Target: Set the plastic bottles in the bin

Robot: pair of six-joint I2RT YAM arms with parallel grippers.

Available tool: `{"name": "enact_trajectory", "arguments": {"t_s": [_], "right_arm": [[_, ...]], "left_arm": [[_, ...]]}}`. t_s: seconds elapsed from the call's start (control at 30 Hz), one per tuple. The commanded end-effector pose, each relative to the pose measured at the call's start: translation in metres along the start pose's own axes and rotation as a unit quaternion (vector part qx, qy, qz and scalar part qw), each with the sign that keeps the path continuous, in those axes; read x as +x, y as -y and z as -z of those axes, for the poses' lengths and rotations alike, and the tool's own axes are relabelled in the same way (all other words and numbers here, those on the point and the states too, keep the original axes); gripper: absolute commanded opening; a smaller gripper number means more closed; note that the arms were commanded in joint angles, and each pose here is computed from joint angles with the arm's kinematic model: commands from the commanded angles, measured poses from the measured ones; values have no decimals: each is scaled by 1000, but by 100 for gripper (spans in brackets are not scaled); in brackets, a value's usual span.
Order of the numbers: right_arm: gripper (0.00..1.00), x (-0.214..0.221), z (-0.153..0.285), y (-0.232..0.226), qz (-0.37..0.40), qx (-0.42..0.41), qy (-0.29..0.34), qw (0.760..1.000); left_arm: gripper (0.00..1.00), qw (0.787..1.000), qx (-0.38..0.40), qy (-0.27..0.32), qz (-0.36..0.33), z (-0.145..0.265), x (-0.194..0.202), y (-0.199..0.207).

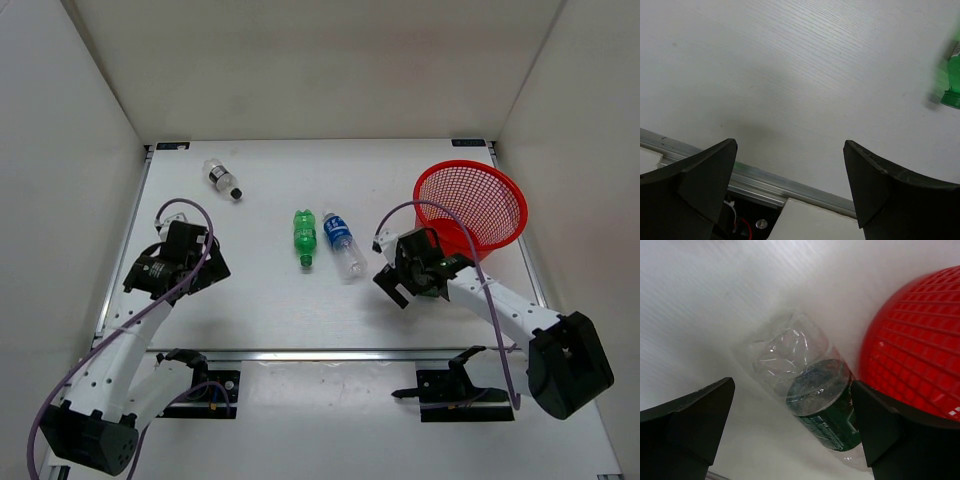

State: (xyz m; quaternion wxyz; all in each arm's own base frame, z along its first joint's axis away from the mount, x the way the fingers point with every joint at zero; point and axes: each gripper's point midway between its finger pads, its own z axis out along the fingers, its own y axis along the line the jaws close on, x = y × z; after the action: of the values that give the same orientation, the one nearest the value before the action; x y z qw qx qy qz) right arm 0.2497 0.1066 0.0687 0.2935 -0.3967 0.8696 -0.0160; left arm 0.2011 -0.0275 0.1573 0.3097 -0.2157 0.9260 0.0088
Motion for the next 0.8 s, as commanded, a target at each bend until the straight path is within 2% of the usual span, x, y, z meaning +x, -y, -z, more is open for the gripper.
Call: {"name": "enact_trajectory", "arguments": {"t_s": [0.0,0.13,0.33,0.5,0.57,0.63,0.7,0.77], "right_arm": [[99,-4,-6,-3,19,-18,10,1000],[99,0,-11,-6,-4,-48,6,999],[99,27,-21,-5,7,-35,-57,998],[97,35,-26,-4,6,-28,-81,996],[85,35,-30,-4,8,-29,-89,996],[64,37,-30,-6,2,-25,-100,995],[48,29,-31,-14,12,-38,-106,994],[43,15,-24,-17,19,-44,-111,993]], "left_arm": [[99,1000,5,12,-7,-1,-9,2],[99,1000,0,14,-8,-5,-11,1],[99,1000,-11,20,-7,-4,-15,-4],[98,1000,-21,19,-7,-8,-16,-9],[99,1000,-19,24,-6,-8,-18,-7],[98,999,-21,21,-12,-10,-19,-6],[98,999,-20,25,-7,-8,-23,-6],[99,999,-19,25,-9,-9,-23,-4]]}}
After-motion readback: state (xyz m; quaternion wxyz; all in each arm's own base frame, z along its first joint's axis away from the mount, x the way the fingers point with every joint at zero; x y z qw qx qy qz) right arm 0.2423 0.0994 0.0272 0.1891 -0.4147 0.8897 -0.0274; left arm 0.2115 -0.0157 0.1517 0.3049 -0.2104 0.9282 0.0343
